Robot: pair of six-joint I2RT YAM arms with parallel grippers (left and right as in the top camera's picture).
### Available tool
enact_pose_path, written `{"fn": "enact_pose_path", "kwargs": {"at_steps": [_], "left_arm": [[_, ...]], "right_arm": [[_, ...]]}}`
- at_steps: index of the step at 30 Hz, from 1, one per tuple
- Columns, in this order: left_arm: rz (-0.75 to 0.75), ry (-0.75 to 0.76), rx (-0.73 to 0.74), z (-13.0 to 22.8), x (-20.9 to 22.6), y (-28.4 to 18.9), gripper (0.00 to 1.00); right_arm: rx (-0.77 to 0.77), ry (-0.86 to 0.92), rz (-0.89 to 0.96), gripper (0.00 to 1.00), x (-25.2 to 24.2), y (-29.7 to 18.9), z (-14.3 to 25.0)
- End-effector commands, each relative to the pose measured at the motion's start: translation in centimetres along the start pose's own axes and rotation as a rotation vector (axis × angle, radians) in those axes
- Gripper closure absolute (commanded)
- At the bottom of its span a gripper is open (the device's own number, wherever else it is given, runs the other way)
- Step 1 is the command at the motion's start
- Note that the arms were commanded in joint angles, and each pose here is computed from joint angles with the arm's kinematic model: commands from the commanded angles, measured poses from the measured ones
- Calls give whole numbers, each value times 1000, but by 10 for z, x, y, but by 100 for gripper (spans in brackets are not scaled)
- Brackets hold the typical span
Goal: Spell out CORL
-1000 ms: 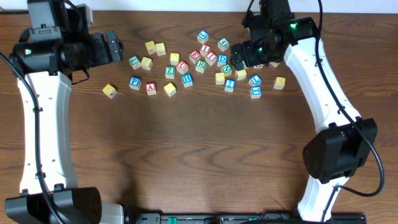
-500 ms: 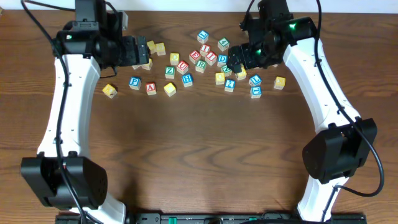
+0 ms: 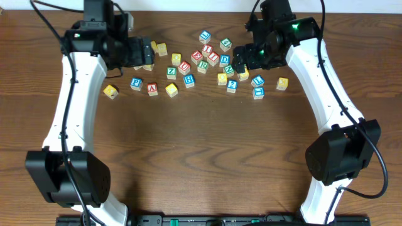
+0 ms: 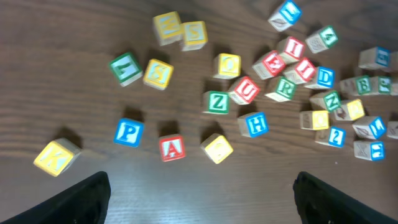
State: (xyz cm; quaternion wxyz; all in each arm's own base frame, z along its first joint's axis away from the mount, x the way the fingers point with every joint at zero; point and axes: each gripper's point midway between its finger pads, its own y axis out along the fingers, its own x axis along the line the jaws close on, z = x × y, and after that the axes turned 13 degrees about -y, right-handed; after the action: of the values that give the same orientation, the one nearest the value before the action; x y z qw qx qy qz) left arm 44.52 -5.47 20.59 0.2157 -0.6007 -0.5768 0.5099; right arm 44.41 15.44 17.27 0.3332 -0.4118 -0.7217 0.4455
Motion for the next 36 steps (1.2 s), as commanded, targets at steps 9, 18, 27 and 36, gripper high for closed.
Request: {"fn": "enact_pose_path", "kwargs": {"at_steps": [9,18,27,36], "left_arm": [[-57,-8,-156,-1,-62,20,10],[-50,-43,-166,-20,-78,30,13],[-259,5,-28,-17,-53,46,22],[-351,-266,106,26,-33,83,29]], "right_arm": [[-66,81,149,3,-49,-12,-13],[-82,155,176,2,-87,-20,-8],[-80,154,175,1,-86,-19,-8],[-71,155,178,1,-86,-19,-5]]}}
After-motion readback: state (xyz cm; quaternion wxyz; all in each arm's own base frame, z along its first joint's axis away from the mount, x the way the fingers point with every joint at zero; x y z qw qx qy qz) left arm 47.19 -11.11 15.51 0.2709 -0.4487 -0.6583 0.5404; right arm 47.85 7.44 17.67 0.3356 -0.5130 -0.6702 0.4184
